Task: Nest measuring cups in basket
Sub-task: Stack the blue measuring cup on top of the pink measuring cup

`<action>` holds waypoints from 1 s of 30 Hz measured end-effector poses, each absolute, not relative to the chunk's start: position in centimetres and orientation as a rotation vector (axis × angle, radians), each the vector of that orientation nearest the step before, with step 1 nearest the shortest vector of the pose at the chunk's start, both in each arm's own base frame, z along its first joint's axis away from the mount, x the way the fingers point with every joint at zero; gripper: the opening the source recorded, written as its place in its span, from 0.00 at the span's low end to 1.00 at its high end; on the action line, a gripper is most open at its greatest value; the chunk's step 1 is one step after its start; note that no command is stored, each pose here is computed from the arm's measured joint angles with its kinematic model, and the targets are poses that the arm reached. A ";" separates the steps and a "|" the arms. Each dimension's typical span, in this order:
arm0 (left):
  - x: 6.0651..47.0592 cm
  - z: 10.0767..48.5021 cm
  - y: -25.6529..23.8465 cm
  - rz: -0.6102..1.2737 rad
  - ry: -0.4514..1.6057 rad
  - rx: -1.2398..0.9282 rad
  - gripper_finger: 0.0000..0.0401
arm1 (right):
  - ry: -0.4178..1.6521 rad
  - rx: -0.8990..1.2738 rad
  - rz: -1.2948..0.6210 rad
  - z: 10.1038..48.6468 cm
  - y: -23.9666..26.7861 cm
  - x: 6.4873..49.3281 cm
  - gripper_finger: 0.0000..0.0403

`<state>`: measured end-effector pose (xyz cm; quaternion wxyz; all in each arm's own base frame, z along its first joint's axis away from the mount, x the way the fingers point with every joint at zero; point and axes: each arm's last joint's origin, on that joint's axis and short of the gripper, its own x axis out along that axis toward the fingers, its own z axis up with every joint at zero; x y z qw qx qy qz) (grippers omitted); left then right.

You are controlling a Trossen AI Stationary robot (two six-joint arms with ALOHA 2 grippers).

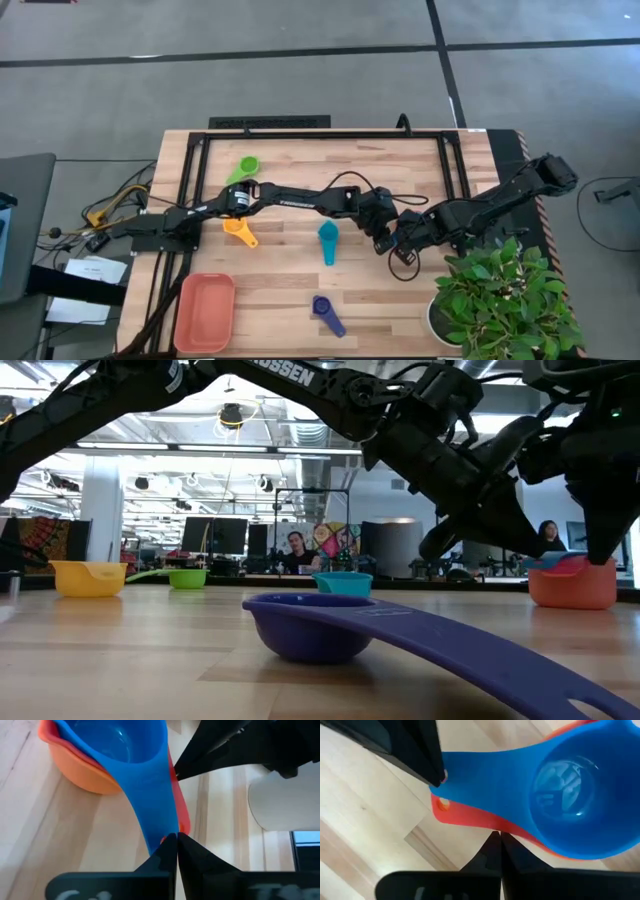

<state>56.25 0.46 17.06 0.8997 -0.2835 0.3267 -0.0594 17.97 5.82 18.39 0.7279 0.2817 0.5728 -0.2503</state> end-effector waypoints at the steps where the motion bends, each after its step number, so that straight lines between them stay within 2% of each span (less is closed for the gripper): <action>1: 56.3 17.1 0.4 -0.133 0.677 -0.588 0.00 | 1.259 0.611 -0.536 18.4 5.8 18.0 0.02; 18: 56.3 17.2 0.3 -0.181 0.676 -0.581 0.00 | 1.236 0.499 -0.428 18.6 5.5 18.6 0.02; 30: 56.0 17.2 1.6 -0.124 0.699 -0.573 0.00 | 1.256 0.587 -0.417 18.8 6.6 18.2 0.02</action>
